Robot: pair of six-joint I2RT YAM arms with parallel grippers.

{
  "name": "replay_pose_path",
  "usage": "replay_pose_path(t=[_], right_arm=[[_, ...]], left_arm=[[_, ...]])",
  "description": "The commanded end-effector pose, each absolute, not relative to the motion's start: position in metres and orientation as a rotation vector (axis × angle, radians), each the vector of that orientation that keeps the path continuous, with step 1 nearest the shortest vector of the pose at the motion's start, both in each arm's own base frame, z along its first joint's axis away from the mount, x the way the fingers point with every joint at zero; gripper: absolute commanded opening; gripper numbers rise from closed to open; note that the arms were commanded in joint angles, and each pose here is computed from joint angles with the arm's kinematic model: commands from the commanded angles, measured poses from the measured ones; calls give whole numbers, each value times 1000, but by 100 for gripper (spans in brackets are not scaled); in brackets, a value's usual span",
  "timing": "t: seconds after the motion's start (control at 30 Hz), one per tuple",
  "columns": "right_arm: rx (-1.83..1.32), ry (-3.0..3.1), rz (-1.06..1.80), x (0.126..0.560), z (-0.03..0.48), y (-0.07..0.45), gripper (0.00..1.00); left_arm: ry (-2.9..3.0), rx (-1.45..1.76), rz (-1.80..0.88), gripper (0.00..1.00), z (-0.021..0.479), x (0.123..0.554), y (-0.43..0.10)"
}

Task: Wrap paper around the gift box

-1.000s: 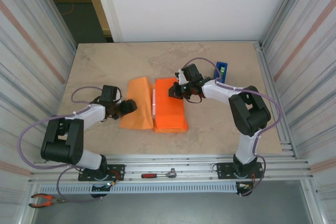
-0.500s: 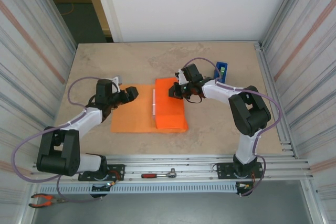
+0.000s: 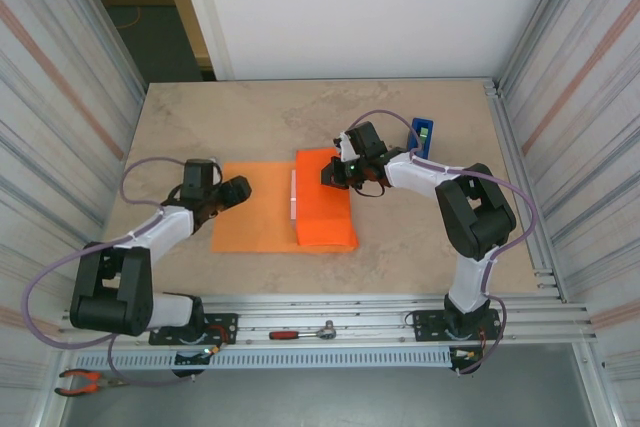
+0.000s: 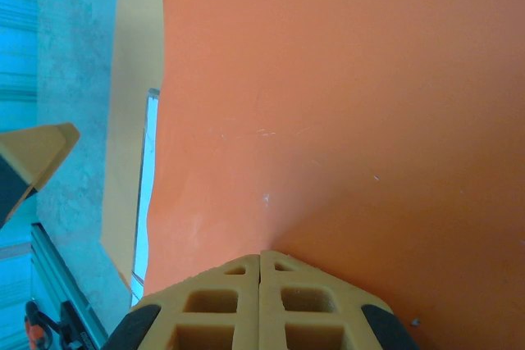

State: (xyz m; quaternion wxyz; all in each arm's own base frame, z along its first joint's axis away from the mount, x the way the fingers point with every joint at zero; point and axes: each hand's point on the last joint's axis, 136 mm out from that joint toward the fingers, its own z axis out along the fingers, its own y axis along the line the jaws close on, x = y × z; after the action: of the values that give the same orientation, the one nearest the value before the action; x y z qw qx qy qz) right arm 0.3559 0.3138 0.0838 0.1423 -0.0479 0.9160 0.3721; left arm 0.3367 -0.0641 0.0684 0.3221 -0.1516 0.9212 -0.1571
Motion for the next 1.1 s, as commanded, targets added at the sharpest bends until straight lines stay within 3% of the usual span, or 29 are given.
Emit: replay_pose_path(t=[0.0,0.6,1.07], right_arm=[[-44,2831,927,335,25,292,0],[-50,2823,936,335,29,293,0],[-49,2820,937,335,30,292,0]], left_arm=[[2467,-489,-274,75,54,326,-41],[2612,-582,-247,75,20,313,-40],[2558,-645,-202,77,33,308,-30]])
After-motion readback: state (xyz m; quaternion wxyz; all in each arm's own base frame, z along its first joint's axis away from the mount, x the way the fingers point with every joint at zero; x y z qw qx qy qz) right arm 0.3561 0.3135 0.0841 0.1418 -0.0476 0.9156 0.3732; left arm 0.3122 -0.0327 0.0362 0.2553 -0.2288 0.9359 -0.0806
